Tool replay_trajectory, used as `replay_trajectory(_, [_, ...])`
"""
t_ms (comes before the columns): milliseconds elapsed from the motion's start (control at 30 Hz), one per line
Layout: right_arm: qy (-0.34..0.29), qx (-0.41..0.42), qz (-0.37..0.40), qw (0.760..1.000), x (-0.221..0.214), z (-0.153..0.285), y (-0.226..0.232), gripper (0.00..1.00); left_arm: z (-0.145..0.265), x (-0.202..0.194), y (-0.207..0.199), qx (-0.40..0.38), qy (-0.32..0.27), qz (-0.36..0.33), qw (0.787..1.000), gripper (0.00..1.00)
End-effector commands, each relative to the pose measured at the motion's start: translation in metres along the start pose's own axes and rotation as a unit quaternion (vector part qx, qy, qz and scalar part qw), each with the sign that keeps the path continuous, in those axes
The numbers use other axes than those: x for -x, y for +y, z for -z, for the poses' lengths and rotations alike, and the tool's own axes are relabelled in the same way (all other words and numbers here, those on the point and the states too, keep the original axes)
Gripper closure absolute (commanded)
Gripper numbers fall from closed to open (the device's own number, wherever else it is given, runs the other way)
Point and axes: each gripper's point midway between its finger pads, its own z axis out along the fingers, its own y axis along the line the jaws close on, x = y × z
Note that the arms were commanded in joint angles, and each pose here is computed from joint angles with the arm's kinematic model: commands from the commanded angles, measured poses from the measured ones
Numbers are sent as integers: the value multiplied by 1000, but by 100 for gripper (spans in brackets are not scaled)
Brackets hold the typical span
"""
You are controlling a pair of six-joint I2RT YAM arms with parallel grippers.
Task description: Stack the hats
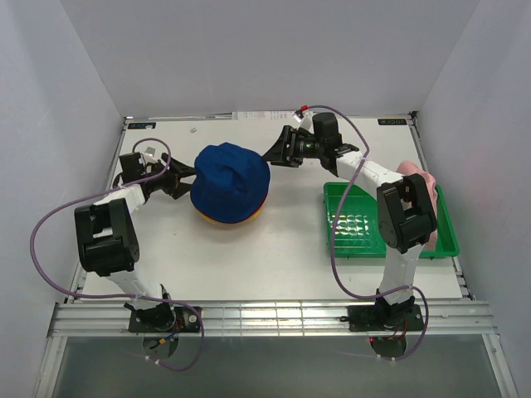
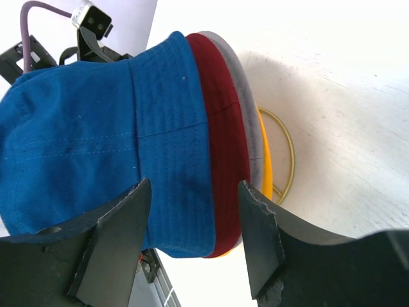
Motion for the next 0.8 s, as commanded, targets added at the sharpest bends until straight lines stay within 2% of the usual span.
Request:
replay_trajectory(0, [-12, 38, 21, 999, 11, 1, 19, 38, 19, -3, -17, -14, -23, -27, 999, 26])
replay_trajectory(300, [-4, 40, 11, 999, 7, -3, 17, 38, 54, -7, -24, -23, -62, -28, 997, 21])
replay_trajectory(767, [11, 54, -2, 998, -1, -18, 16, 38, 78, -58, -21, -47, -45, -13, 998, 22])
